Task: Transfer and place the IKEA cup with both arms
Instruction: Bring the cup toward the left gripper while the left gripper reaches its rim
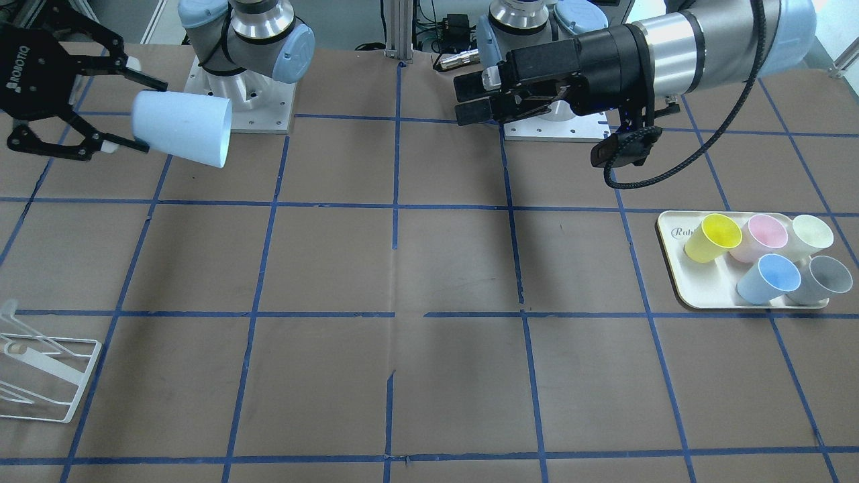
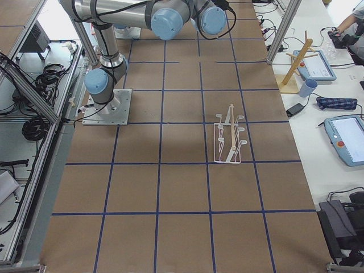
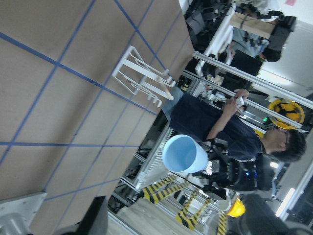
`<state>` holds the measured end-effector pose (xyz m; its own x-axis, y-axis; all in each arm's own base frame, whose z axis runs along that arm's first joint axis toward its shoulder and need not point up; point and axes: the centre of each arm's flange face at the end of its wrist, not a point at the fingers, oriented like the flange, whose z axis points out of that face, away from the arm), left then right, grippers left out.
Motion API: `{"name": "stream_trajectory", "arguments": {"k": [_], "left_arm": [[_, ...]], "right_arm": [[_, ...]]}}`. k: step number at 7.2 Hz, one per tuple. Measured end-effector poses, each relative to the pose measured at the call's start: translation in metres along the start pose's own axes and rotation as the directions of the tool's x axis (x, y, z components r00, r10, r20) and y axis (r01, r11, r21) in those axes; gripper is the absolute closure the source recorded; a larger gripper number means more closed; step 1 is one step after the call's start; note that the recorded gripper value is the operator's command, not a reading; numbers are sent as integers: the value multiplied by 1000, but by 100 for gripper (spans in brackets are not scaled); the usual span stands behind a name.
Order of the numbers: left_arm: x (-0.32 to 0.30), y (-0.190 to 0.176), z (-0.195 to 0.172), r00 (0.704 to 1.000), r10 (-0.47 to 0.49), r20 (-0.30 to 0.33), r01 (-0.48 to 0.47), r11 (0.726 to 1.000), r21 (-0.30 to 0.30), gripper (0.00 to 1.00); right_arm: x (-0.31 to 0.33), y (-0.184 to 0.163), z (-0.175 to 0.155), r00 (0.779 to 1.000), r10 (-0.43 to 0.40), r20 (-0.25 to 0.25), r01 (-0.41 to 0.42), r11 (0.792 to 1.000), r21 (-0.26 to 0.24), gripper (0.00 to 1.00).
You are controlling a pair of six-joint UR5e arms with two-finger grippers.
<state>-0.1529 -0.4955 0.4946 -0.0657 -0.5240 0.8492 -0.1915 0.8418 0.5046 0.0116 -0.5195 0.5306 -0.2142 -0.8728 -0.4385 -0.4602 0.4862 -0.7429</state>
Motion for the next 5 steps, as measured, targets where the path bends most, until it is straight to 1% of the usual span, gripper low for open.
{"name": "stream_trajectory", "arguments": {"k": [1, 2, 4, 5], "left_arm": [[-8, 4, 5, 998, -21, -53, 19, 999, -29, 0], [-12, 11, 11, 997, -28, -77, 24, 998, -50, 0], [-8, 33, 31, 992, -23, -126, 8, 993, -115, 0], [-6, 42, 40, 990, -20, -141, 0, 990, -143, 0]], "right_arm": [[-8, -17, 25, 999, -36, 34, 35, 999, 29, 75], [-15, -32, 47, 996, -64, 61, 60, 997, 52, 75], [-29, -51, 79, 990, -97, 104, 90, 993, 71, 74], [-35, -59, 92, 987, -106, 123, 97, 992, 78, 74]]}}
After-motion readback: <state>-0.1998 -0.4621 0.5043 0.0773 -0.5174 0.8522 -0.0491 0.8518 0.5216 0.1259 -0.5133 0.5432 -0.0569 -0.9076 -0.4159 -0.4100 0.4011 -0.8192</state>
